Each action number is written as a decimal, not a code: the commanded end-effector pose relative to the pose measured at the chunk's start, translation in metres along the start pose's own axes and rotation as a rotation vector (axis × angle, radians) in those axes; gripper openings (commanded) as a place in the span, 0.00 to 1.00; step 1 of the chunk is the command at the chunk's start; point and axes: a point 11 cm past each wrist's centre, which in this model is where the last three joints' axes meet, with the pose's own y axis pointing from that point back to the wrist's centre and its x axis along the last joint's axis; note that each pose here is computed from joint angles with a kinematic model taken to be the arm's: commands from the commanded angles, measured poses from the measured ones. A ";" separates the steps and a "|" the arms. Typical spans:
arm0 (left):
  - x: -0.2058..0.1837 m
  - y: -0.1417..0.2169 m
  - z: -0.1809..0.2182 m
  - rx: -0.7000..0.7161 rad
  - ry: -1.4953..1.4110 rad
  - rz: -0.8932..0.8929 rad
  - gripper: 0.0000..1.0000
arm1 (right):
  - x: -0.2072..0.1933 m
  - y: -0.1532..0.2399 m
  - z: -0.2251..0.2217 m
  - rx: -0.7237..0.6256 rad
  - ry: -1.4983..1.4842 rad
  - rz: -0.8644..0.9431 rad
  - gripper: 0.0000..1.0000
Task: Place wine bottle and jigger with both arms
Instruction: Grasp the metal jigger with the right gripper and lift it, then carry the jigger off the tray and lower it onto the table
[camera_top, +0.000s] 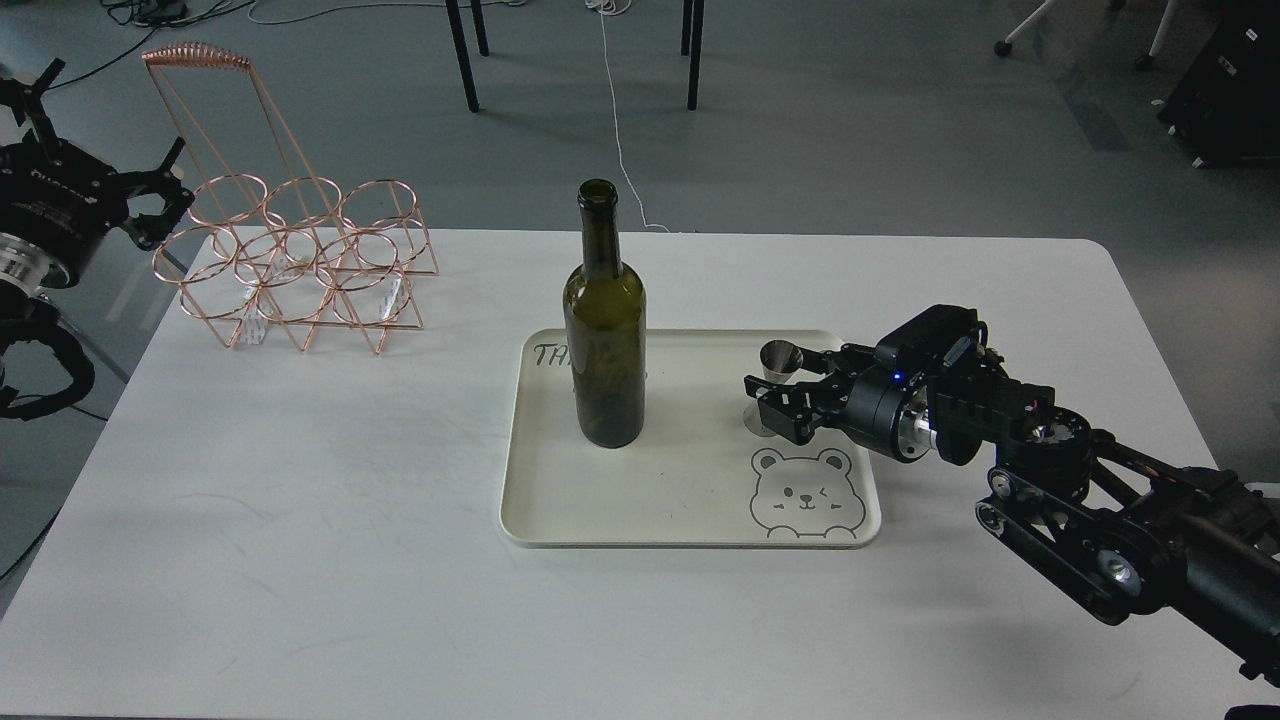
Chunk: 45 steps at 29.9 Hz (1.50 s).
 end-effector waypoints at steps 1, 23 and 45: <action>0.000 0.000 -0.001 -0.001 0.003 0.001 0.98 | -0.001 -0.003 -0.002 0.002 -0.007 0.000 0.49; 0.000 0.000 -0.001 -0.001 0.003 0.001 0.98 | -0.005 -0.003 -0.005 0.009 -0.003 -0.011 0.04; -0.002 -0.001 0.010 -0.009 -0.020 -0.006 0.98 | 0.001 0.112 0.104 -0.405 -0.069 0.287 0.01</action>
